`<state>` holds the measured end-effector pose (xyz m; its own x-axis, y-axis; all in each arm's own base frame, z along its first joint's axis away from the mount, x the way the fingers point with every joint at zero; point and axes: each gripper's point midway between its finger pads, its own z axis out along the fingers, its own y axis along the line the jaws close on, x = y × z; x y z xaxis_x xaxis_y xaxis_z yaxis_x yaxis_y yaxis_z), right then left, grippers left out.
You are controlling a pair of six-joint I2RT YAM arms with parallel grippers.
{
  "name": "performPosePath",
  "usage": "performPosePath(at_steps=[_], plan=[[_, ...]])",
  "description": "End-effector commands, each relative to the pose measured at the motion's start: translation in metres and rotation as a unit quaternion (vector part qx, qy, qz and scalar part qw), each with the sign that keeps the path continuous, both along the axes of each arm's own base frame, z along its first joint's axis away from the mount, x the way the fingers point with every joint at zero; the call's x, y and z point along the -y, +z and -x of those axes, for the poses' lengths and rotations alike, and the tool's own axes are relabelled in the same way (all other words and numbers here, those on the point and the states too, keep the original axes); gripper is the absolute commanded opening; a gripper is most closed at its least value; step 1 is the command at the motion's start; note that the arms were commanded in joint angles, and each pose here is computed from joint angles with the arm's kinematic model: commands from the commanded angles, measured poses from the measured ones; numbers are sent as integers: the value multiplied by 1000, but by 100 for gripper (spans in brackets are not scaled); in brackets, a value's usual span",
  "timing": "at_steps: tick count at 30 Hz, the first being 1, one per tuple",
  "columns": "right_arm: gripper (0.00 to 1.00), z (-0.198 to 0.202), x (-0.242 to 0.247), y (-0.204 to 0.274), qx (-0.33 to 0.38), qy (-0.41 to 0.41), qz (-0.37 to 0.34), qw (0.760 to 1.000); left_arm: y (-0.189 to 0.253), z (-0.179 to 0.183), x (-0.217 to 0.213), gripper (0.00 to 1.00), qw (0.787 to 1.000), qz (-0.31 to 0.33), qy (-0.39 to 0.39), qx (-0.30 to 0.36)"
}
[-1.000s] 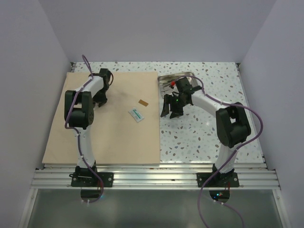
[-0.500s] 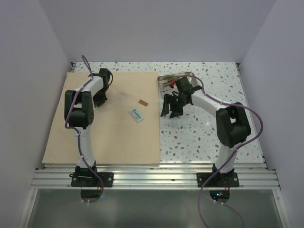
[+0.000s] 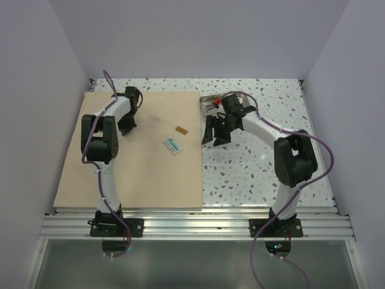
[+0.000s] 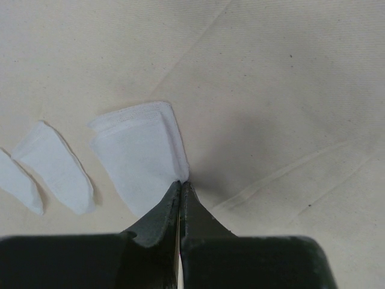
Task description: Prepare the surgical pack
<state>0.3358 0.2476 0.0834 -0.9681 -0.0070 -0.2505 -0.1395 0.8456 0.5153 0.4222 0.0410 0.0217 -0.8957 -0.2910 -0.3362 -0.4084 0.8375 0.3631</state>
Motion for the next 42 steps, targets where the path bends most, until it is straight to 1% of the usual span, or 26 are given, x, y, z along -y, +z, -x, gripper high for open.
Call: performPosePath(at_steps=[1, 6, 7, 9, 10, 11, 12, 13, 15, 16, 17, 20, 21, 24, 27, 30, 36, 39, 42], plan=[[64, -7, -10, 21, 17, 10, -15, 1000, 41, -5, 5, 0, 998, 27, 1, 56], [65, -9, -21, 36, 13, 0, -47, 999, 77, -1, 30, 0, 990, 81, -50, 108], [65, -10, -23, 39, 11, -3, -55, 998, 88, 4, 40, 0, 985, 101, -63, 126], [65, -9, -32, 48, 2, -10, -80, 997, 97, 9, 55, 0, 977, 130, -90, 142], [66, -12, -36, 53, 6, -12, -91, 996, 104, 20, 66, 0, 972, 145, -106, 150], [66, -12, -42, 57, -5, -22, -103, 994, 109, 21, 82, 0, 962, 176, -131, 162], [66, -11, -48, 59, -16, -23, -115, 993, 111, 24, 94, 0, 955, 193, -149, 168], [66, -13, -54, 64, -17, -25, -124, 992, 117, 36, 111, 0, 945, 212, -175, 175], [66, -12, -63, 68, -36, -45, -130, 990, 126, 42, 139, 0, 923, 249, -218, 196], [66, -13, -69, 70, -43, -49, -133, 989, 129, 55, 157, 0, 911, 264, -245, 199], [66, -10, -77, 73, -58, -60, -137, 987, 135, 58, 172, 0, 897, 281, -268, 210], [66, -10, -94, 81, -81, -77, -140, 984, 144, 81, 206, 0, 866, 304, -327, 225], [66, -10, -101, 86, -77, -77, -134, 985, 145, 92, 219, 0, 854, 316, -347, 225], [66, -10, -105, 95, -84, -85, -117, 986, 147, 109, 233, 0, 840, 325, -371, 226], [65, -3, -107, 84, -101, -92, -96, 986, 152, 118, 245, 0, 828, 333, -389, 230], [63, 4, -108, 74, -119, -99, -85, 984, 154, 123, 255, 0, 821, 329, -407, 229], [63, 14, -113, 69, -129, -95, -70, 985, 154, 128, 268, 0, 814, 325, -427, 223], [63, 19, -112, 63, -136, -96, -58, 984, 153, 128, 271, 0, 814, 319, -433, 220], [58, 24, -109, 55, -149, -101, -54, 982, 156, 126, 273, 0, 812, 315, -438, 221]])
